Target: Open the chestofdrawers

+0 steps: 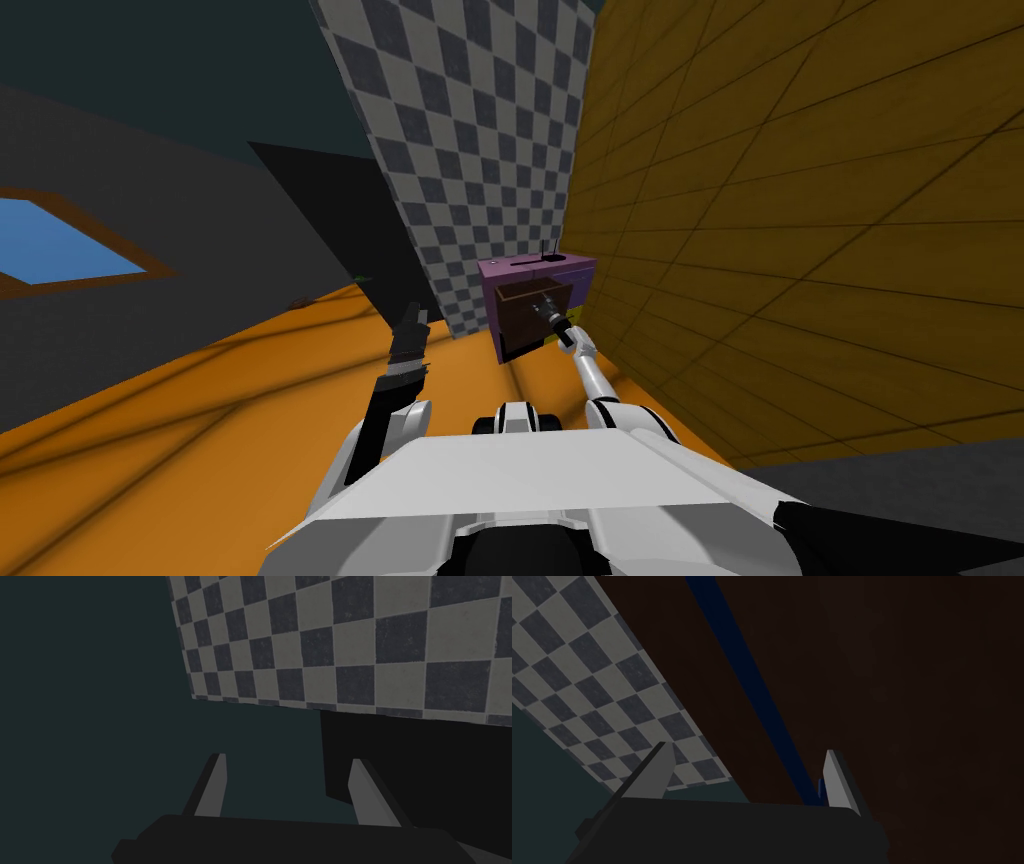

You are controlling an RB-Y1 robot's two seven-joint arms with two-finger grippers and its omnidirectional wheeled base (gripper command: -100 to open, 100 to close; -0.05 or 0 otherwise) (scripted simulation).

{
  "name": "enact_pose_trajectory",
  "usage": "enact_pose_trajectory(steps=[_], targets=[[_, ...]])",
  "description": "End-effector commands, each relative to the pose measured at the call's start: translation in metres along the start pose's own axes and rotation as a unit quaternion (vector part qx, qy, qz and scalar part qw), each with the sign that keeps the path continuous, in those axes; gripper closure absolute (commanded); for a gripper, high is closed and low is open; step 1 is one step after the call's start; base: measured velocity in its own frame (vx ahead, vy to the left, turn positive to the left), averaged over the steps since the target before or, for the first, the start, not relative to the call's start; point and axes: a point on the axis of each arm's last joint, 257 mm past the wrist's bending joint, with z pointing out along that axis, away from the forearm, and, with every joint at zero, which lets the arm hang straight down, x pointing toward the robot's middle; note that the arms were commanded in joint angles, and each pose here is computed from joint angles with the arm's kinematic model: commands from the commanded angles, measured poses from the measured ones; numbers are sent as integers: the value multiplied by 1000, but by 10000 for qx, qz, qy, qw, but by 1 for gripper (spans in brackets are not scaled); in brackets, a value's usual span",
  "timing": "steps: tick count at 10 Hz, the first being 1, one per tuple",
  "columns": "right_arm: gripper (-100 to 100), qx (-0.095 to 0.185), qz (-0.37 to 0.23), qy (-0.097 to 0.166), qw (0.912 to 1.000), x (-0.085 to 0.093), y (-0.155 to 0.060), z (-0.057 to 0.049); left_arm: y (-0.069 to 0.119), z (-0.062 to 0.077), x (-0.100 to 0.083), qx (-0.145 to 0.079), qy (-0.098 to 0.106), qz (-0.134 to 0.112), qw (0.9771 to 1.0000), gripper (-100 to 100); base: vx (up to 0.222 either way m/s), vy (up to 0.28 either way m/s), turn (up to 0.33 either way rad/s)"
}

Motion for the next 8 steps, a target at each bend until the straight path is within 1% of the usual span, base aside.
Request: enact_pose_trajectory(steps=[1,2,3,8], targets=[[-100,18,-2,25,10000,0,-12,7,0,0,0,0,0,0,10000,0,-40,-2,12],[-100,-19,-3,30,10000,1,-5,3,0,0,0,0,0,0,10000,0,-15,1,4],[0,-25,10,42,10000,1,-5,3,0,0,0,0,0,0,10000,0,0,0,0],[0,-42,13,57,10000,2,-3,2,0,0,0,0,0,0,10000,0,0,0,0]])
